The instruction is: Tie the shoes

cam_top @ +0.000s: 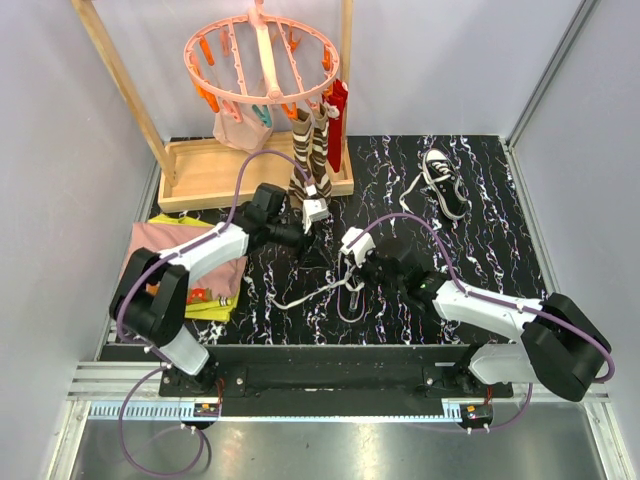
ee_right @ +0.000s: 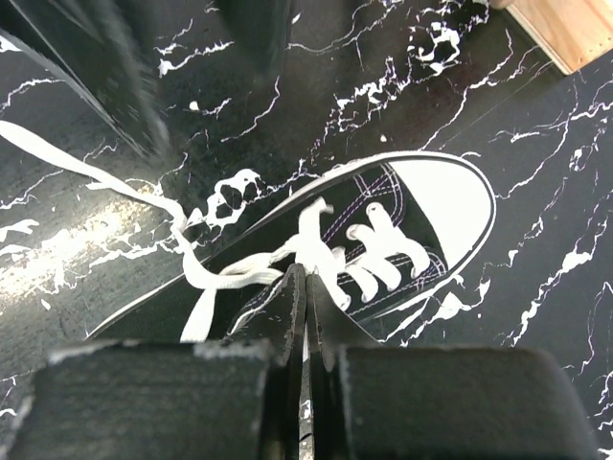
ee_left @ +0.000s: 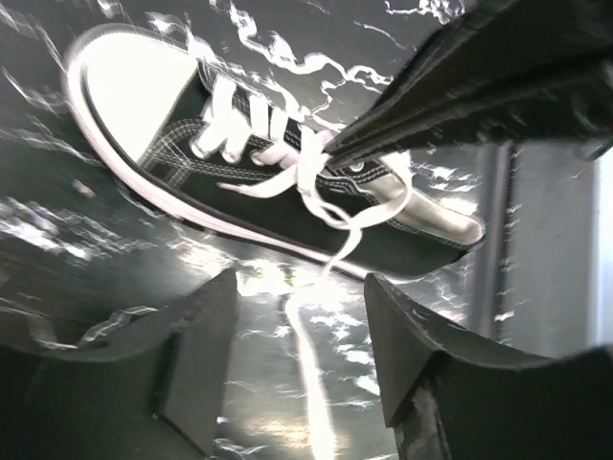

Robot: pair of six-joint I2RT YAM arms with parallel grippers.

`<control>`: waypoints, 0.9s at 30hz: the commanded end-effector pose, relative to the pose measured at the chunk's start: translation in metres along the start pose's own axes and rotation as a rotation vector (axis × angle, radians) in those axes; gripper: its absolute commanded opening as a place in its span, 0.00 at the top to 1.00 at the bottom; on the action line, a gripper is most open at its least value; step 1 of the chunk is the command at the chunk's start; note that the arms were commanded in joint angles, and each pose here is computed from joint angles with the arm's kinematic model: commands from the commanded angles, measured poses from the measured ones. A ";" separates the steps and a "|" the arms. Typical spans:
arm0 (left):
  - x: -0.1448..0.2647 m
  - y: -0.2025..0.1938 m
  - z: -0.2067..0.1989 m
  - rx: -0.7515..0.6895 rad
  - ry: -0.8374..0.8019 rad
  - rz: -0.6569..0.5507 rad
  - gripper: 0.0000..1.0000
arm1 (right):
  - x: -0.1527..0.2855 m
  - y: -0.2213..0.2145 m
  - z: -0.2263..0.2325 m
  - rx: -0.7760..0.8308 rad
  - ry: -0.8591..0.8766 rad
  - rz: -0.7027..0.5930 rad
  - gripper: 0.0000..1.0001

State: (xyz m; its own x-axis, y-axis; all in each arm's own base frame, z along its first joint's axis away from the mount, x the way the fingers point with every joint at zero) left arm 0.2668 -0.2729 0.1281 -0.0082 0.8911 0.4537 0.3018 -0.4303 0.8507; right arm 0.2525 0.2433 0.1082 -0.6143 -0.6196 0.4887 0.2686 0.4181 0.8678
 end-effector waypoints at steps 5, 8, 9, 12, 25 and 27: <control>0.013 0.011 0.014 -0.780 0.015 0.004 0.38 | 0.000 0.017 0.007 0.023 0.038 -0.076 1.00; 0.007 0.014 0.019 -0.855 -0.004 -0.004 0.38 | 0.001 0.018 0.007 0.039 0.045 -0.087 1.00; 0.002 0.010 0.023 -0.849 -0.015 0.002 0.38 | 0.001 0.018 0.007 0.040 0.047 -0.087 1.00; -0.006 0.009 0.028 -0.871 -0.057 -0.001 0.38 | 0.001 0.017 0.008 0.050 0.055 -0.082 1.00; -0.044 0.011 0.022 -0.989 -0.203 -0.030 0.39 | 0.005 0.009 0.004 0.133 0.044 -0.063 1.00; -0.048 0.009 0.023 -0.993 -0.213 -0.029 0.40 | 0.006 0.010 0.004 0.137 0.046 -0.068 1.00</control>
State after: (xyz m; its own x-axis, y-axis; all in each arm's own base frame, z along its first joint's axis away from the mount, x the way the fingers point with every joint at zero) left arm 0.2883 -0.3005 0.0968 0.1566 0.8501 0.5028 -0.5667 -0.3396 0.7507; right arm 0.2484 0.2415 0.1064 -0.5900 -0.6461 0.4842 0.1872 0.4739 0.8605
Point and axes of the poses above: each gripper's point midway between its finger pads, its own x axis back along the fingers, its own z axis along the line the jaws close on, y = z × x, the point moved 2 cm from there along x, back along the fingers, and after that the axes turned 8 degrees about -x, right-handed, at the moved point
